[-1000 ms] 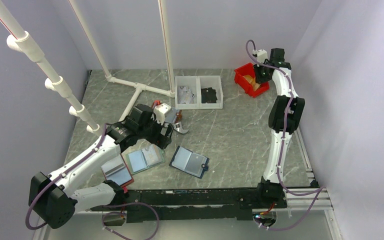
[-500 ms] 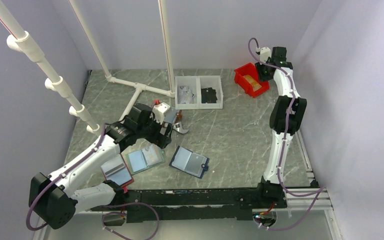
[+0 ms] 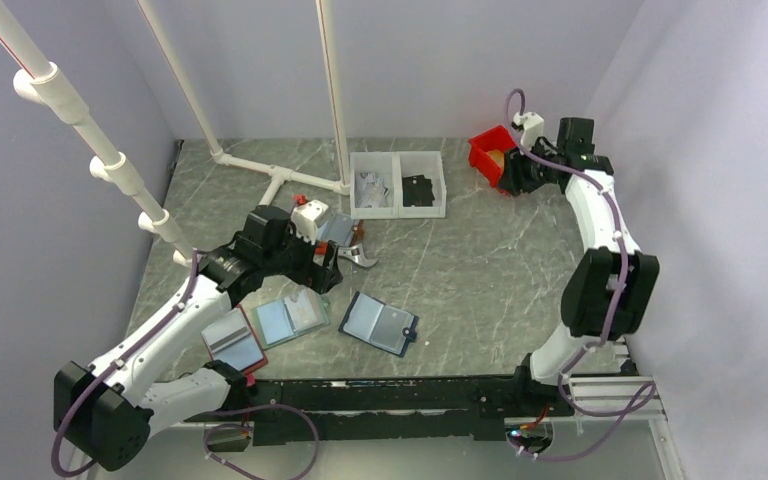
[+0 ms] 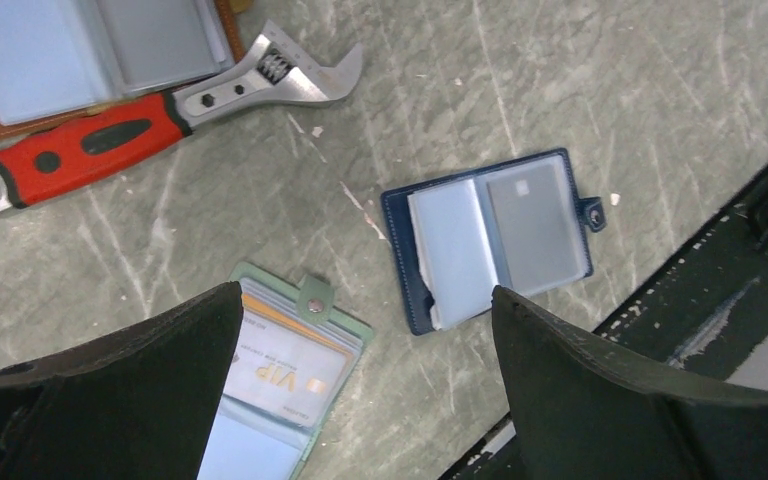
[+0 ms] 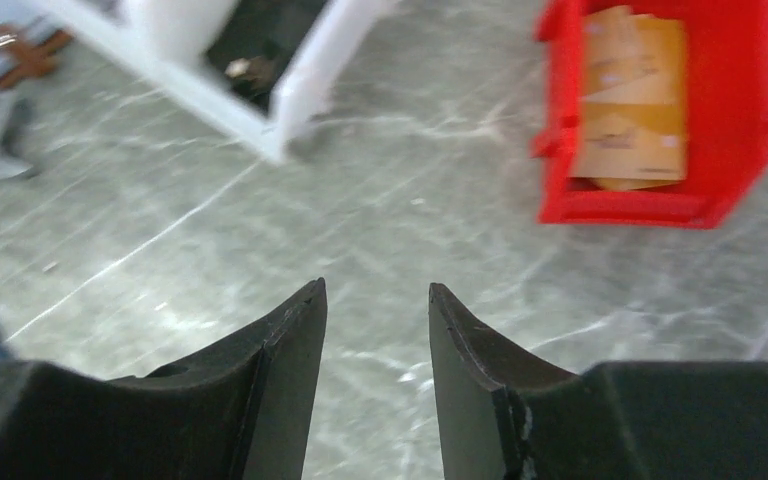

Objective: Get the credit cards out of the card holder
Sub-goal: Remove the credit card from the card holder.

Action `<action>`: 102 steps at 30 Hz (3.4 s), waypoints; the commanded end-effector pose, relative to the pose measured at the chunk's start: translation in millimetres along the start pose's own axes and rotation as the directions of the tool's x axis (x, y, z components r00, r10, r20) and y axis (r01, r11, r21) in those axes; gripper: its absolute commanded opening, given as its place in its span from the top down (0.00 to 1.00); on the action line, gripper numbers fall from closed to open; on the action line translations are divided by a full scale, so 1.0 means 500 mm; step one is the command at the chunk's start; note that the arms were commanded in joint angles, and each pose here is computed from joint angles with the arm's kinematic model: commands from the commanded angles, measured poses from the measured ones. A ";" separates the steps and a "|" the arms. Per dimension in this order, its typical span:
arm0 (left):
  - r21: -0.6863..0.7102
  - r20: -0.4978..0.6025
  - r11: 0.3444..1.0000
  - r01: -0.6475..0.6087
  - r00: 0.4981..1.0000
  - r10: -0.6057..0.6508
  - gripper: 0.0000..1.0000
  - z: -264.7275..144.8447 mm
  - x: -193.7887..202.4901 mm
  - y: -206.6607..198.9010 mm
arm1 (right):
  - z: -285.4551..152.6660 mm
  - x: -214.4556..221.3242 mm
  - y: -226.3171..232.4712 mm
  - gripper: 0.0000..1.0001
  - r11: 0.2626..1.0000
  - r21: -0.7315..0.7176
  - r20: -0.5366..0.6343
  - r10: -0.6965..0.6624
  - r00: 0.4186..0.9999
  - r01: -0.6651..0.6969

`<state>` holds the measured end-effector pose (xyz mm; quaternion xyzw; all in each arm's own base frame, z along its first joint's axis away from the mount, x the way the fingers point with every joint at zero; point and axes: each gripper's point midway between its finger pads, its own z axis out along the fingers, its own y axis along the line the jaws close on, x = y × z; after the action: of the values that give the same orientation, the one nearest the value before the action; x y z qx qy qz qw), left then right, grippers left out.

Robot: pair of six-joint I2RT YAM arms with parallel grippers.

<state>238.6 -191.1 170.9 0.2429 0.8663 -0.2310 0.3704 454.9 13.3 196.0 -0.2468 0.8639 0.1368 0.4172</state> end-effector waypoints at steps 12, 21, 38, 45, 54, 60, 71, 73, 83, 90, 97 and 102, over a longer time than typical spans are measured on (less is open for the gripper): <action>0.236 -0.029 0.910 0.341 0.938 -0.345 0.05 0.009 0.005 -0.116 | -0.164 0.063 0.384 0.50 0.869 -0.432 0.291 -0.118 0.949 0.241; 0.000 -0.048 0.986 0.166 0.985 -0.166 0.10 0.055 0.088 -0.211 | -0.179 0.125 0.433 0.44 0.855 -0.461 0.345 -0.074 0.936 0.238; -0.018 0.067 0.990 0.138 0.988 -0.136 0.13 0.093 0.100 -0.261 | -0.184 0.120 0.433 0.44 0.855 -0.465 0.337 -0.068 0.939 0.229; 0.011 0.083 0.987 0.161 0.983 -0.161 0.12 0.082 0.105 -0.267 | -0.178 0.125 0.430 0.43 0.857 -0.468 0.327 -0.060 0.943 0.216; 0.024 0.053 0.993 0.117 0.992 -0.118 0.11 0.084 0.122 -0.287 | -0.178 0.125 0.432 0.43 0.855 -0.474 0.326 -0.053 0.944 0.211; -0.110 -0.012 0.992 0.065 0.998 -0.067 0.19 0.098 0.137 -0.272 | -0.176 0.126 0.432 0.43 0.853 -0.480 0.320 -0.049 0.946 0.207; -0.193 -0.096 0.981 -0.037 0.995 0.018 0.27 0.153 0.162 -0.271 | -0.178 0.126 0.435 0.43 0.847 -0.490 0.320 -0.048 0.946 0.208; -0.198 -0.105 0.979 -0.051 0.994 0.031 0.28 0.160 0.167 -0.270 | -0.179 0.126 0.437 0.43 0.845 -0.492 0.322 -0.046 0.946 0.209; -0.181 -0.145 0.981 -0.065 0.989 0.039 0.24 0.199 0.188 -0.273 | -0.181 0.125 0.438 0.43 0.845 -0.492 0.325 -0.046 0.945 0.210; -0.168 -0.171 0.984 -0.060 0.985 0.031 0.21 0.216 0.199 -0.271 | -0.180 0.126 0.438 0.43 0.845 -0.493 0.323 -0.045 0.945 0.208; -0.122 -0.169 0.991 -0.045 0.985 0.024 0.19 0.222 0.199 -0.288 | -0.179 0.126 0.437 0.43 0.845 -0.494 0.320 -0.043 0.946 0.206; -0.129 -0.181 0.991 -0.045 0.983 0.021 0.19 0.228 0.206 -0.285 | -0.178 0.127 0.438 0.43 0.844 -0.498 0.318 -0.039 0.947 0.202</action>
<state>147.3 -327.3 46.2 0.2561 0.9096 -0.1245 0.3027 242.3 135.2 193.3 -0.3700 0.7243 0.3693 0.4497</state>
